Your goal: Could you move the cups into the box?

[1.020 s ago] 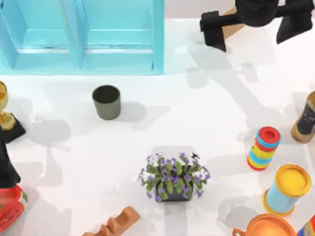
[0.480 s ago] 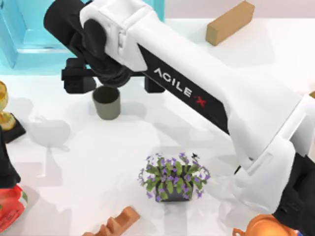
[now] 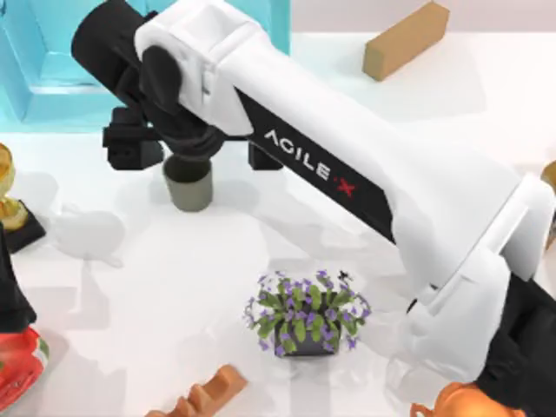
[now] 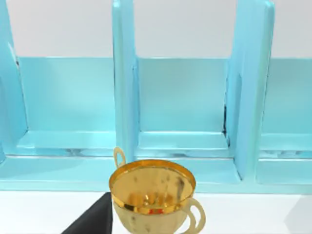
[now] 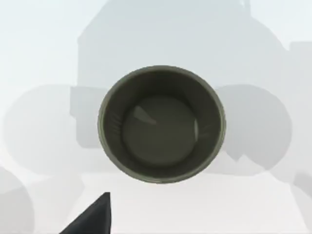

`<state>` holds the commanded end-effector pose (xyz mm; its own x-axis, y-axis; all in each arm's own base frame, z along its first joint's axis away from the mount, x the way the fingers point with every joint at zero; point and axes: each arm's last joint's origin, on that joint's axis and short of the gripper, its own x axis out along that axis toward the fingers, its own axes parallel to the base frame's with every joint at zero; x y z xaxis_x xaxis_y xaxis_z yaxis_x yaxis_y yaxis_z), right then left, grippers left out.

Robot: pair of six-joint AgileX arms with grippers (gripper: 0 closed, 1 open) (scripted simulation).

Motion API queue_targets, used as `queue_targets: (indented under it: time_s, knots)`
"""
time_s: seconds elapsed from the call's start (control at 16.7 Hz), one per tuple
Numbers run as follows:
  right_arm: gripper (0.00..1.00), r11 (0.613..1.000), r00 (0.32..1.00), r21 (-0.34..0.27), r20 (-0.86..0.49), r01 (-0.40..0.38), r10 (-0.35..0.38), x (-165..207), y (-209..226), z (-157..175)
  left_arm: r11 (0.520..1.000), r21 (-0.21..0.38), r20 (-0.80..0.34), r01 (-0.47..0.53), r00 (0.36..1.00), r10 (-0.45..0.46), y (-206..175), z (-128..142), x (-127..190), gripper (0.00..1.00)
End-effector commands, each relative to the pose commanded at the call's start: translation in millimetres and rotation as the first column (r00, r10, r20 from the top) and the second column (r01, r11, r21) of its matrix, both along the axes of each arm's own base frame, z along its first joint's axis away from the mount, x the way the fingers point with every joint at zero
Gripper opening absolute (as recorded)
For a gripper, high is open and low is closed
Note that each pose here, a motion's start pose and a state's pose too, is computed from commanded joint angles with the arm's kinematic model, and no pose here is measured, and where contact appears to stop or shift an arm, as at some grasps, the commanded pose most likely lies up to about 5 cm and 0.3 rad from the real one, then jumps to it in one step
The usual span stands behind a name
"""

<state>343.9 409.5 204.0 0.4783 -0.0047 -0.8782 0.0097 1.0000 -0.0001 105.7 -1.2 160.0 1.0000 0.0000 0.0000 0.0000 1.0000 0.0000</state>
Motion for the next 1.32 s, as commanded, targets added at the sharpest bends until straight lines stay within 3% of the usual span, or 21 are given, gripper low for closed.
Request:
queue_targets:
  time_s: [0.42,0.72,1.32]
  knots:
    - [1.00,1.000,1.000,0.001,0.001,0.000,0.000,39,-1,-72,1.000,0.000,0.000,0.000,1.000,0.000,0,0,0,1.00]
    - [1.00,1.000,1.000,0.002,0.003,-0.001,0.001,42,0,-80,1.000,0.000,0.000,0.000,1.000,0.000,0,0,0,1.00]
    - [0.25,1.000,1.000,0.002,0.003,-0.001,0.001,42,0,-80,1.000,0.000,0.000,0.000,1.000,0.000,0,0,0,1.00]
